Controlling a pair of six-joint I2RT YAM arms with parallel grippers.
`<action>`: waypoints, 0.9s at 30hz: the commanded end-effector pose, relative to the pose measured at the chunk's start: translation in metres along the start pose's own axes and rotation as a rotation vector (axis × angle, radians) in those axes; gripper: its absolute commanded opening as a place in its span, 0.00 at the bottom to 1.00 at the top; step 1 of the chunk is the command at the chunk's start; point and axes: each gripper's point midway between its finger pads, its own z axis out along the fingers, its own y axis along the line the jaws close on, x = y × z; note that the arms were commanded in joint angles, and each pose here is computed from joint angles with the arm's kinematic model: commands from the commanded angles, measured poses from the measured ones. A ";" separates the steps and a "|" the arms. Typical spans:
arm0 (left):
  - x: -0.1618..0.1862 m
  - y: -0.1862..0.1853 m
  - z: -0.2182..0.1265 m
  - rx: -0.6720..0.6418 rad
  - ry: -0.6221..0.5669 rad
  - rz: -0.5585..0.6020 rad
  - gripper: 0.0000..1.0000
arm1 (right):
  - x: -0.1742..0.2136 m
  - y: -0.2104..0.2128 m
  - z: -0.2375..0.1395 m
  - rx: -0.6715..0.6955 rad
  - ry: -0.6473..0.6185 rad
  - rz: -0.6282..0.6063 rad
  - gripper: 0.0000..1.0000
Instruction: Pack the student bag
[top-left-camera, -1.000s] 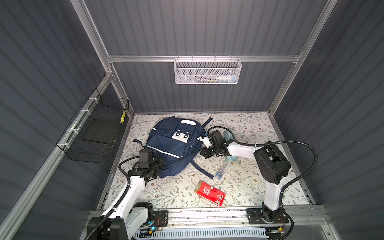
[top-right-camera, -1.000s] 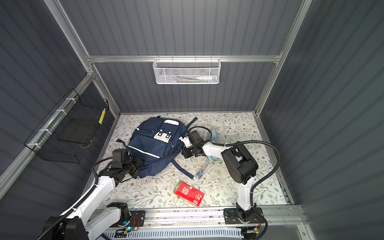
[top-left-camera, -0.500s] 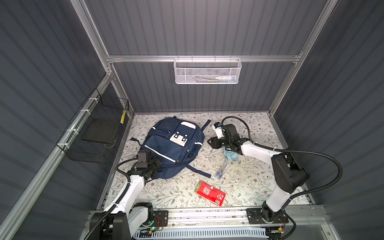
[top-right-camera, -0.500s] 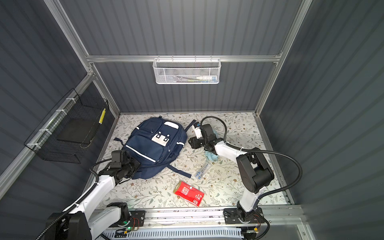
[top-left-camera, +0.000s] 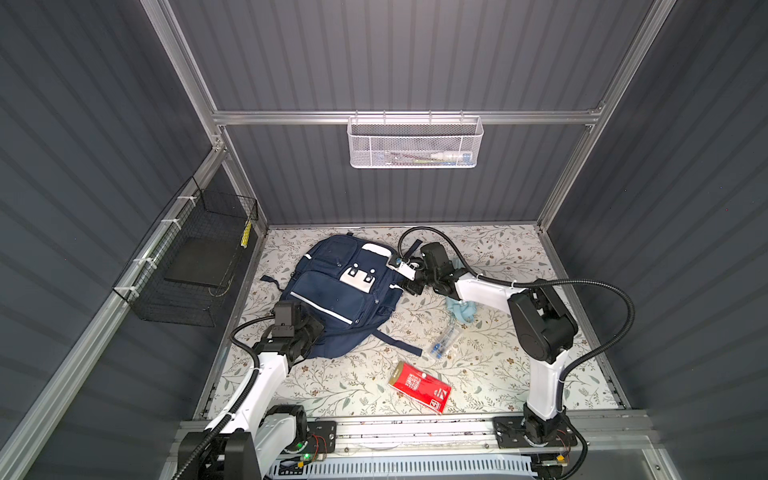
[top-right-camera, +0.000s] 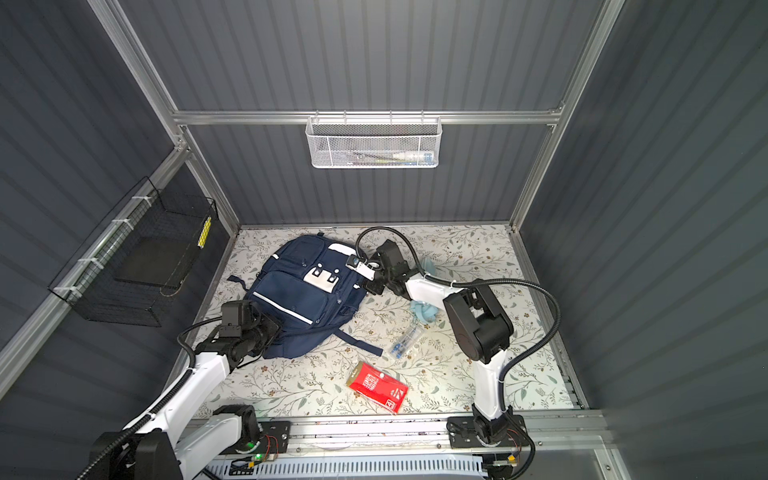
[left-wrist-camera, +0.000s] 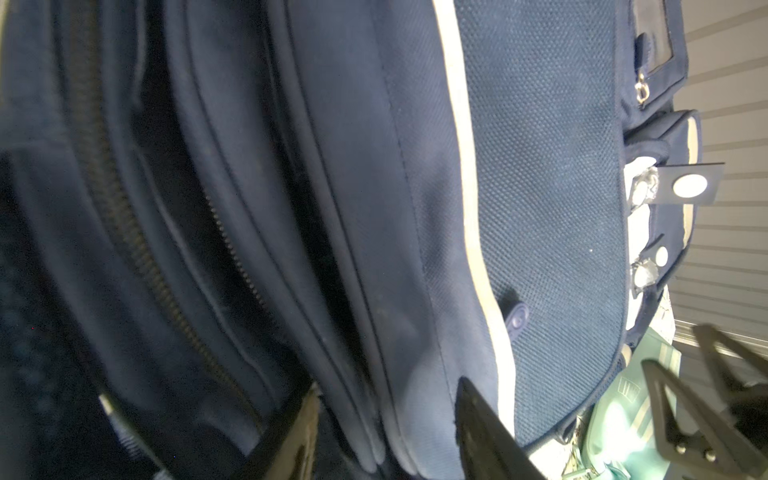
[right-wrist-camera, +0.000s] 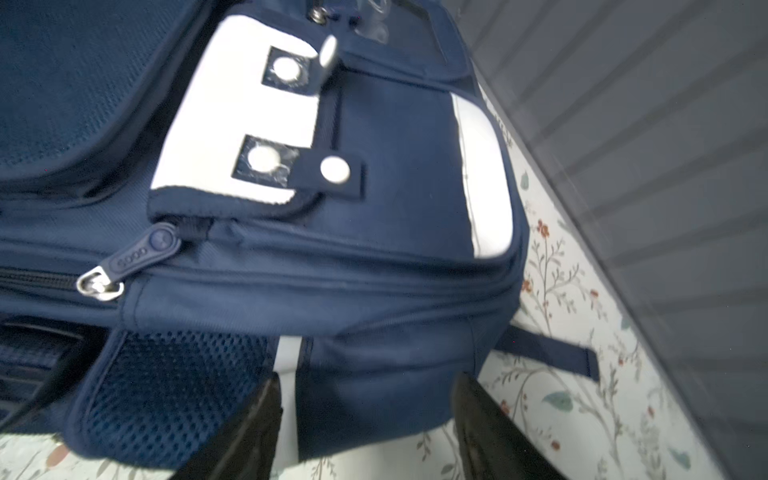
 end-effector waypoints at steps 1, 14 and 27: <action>0.000 -0.001 -0.002 0.009 -0.002 -0.010 0.54 | 0.014 0.016 0.003 -0.084 0.081 -0.178 0.67; 0.003 -0.004 0.000 0.038 0.010 -0.023 0.54 | 0.037 0.059 0.056 -0.148 0.193 -0.433 0.48; -0.046 -0.055 0.031 0.067 -0.034 0.069 0.53 | 0.005 0.091 -0.022 -0.100 0.134 -0.153 0.00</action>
